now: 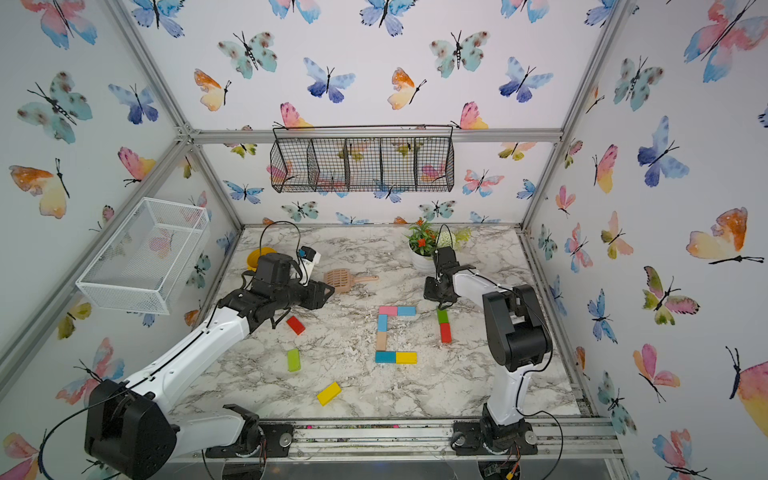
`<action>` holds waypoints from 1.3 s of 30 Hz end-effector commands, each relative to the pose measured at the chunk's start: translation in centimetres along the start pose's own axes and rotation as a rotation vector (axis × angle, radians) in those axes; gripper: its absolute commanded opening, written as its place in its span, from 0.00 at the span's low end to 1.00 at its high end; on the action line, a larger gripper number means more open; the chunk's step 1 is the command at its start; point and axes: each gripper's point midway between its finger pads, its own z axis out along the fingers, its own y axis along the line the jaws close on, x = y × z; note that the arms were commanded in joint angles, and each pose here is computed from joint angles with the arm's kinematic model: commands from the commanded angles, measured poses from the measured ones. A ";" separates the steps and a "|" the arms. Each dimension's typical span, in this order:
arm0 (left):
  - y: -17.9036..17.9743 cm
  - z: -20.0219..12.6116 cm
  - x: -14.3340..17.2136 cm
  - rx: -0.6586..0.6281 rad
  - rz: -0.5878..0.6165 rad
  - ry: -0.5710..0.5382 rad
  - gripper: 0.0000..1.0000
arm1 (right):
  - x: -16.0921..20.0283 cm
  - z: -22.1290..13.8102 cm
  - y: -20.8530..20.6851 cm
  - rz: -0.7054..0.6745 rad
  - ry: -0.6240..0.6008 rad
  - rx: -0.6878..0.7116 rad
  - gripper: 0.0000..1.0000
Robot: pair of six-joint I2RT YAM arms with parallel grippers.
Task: Assemble the letter c with building blocks
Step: Assemble the building block at the center of the board.
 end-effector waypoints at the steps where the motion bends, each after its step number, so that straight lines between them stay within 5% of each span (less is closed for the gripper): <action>1: -0.3 -0.3 -1.0 0.016 -0.003 -0.018 0.59 | -0.9 -2.2 0.5 0.015 -0.056 -0.030 0.08; 14: -0.4 -0.3 -1.0 0.021 -0.002 -0.017 0.59 | -2.3 -1.9 -1.2 0.041 -0.047 -0.026 0.16; 39: -0.2 -0.2 -1.0 0.019 -0.004 -0.015 0.60 | -3.1 0.7 -1.5 0.049 -0.019 -0.034 0.09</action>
